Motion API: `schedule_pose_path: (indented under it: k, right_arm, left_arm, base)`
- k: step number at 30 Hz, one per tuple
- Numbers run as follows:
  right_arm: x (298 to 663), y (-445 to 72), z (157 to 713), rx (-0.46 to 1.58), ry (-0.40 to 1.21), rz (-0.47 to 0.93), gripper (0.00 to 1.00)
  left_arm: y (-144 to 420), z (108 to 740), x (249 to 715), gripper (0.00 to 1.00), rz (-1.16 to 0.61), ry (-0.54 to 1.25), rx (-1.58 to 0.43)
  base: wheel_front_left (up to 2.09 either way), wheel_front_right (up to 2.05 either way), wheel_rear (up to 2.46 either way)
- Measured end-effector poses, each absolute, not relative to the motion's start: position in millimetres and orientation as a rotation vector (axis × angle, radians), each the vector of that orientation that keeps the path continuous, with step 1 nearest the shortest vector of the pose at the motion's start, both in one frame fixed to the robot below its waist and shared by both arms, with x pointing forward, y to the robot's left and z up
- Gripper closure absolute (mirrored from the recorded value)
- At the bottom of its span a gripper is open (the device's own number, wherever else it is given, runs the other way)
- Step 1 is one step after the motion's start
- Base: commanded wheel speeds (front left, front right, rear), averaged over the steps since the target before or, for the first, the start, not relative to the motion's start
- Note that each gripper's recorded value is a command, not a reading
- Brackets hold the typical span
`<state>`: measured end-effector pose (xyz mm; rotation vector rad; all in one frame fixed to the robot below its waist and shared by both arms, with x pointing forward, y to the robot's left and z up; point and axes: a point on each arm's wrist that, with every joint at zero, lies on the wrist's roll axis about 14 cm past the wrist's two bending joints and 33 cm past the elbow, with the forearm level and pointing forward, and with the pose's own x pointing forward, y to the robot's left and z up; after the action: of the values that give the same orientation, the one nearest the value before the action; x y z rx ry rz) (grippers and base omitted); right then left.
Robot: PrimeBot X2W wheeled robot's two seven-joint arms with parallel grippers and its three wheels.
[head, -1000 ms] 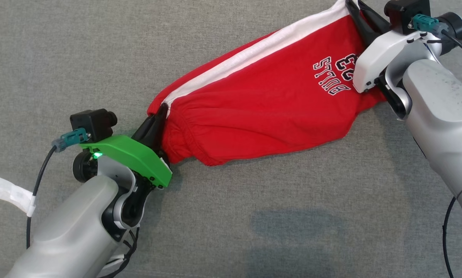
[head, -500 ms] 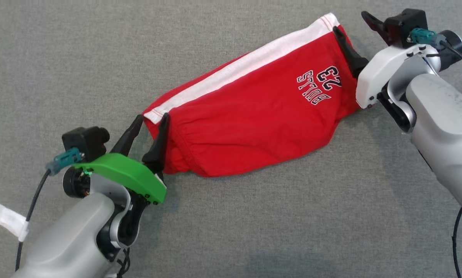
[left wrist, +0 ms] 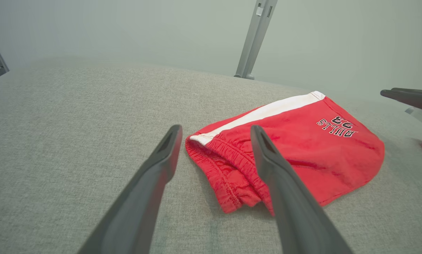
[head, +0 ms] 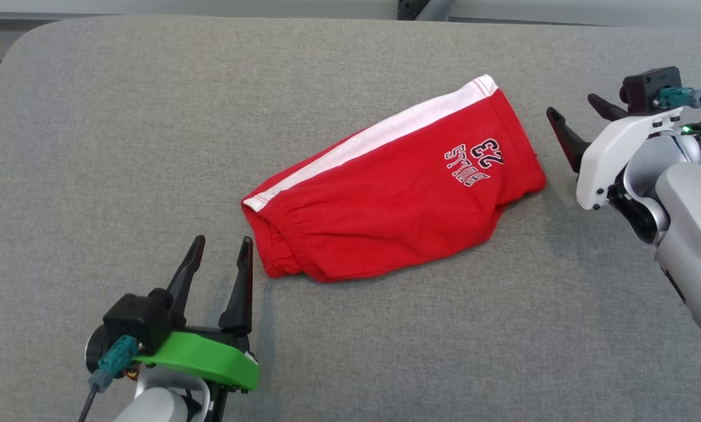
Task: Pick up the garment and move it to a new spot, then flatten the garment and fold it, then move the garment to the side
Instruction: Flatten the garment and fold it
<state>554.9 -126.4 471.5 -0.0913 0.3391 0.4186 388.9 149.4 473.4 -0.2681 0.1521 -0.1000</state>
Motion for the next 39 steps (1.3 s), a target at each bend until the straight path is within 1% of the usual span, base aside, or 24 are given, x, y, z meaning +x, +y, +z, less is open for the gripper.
schedule_pose_path:
  k: [8, 15, 21, 22, 23, 24, 30, 35, 37, 39]
  right_arm:
    - [560.1, -107.2, 449.6, -0.066, 0.447, 0.432, 0.00]
    - [561.9, -92.6, 404.4, -0.070, 0.590, 0.430, 0.00]
    - [563.4, -77.5, 382.2, -0.055, 0.656, 0.438, 0.00]
    - [564.0, -76.1, 381.1, -0.056, 0.659, 0.439, 0.48]
    - [563.7, -74.0, 380.7, -0.052, 0.662, 0.441, 0.80]
    - [563.6, -73.3, 381.7, -0.047, 0.663, 0.440, 1.00]
    - [548.4, -68.7, 386.6, 0.009, 0.679, 0.442, 1.00]
    - [528.2, -75.7, 400.9, 0.065, 0.632, 0.436, 1.00]
    - [518.3, -81.3, 407.5, 0.079, 0.616, 0.434, 1.00]
    - [507.0, -105.0, 418.0, 0.082, 0.590, 0.400, 1.00]
  left_arm:
    - [158.6, 468.1, 379.4, 0.00, -0.062, 0.124, -0.255]
    - [170.4, 450.2, 376.4, 0.00, -0.022, 0.149, -0.268]
    - [185.6, 437.4, 370.3, 0.00, 0.034, 0.171, -0.272]
    - [186.6, 436.8, 369.4, 0.00, 0.037, 0.171, -0.268]
    - [187.7, 436.0, 368.4, 0.00, 0.040, 0.171, -0.267]
    - [188.1, 434.0, 366.5, 0.00, 0.045, 0.176, -0.272]
    - [188.0, 424.9, 354.5, 0.00, 0.055, 0.200, -0.281]
    - [180.7, 417.3, 341.9, 0.00, 0.036, 0.225, -0.279]
    - [174.9, 414.5, 337.4, 0.00, 0.018, 0.235, -0.280]
    - [164.6, 414.6, 335.7, 0.00, -0.015, 0.236, -0.283]
  base:
    - [0.00, 0.00, 0.00]
    - [0.00, 0.00, 0.00]
    - [0.00, 0.00, 0.00]
    - [0.00, 0.00, 0.00]
    - [0.00, 0.00, 0.00]
    - [0.00, 0.00, 0.00]
    - [0.00, 0.00, 0.00]
    - [0.00, 0.00, 0.00]
    - [0.00, 0.00, 0.00]
    - [0.00, 0.00, 0.00]
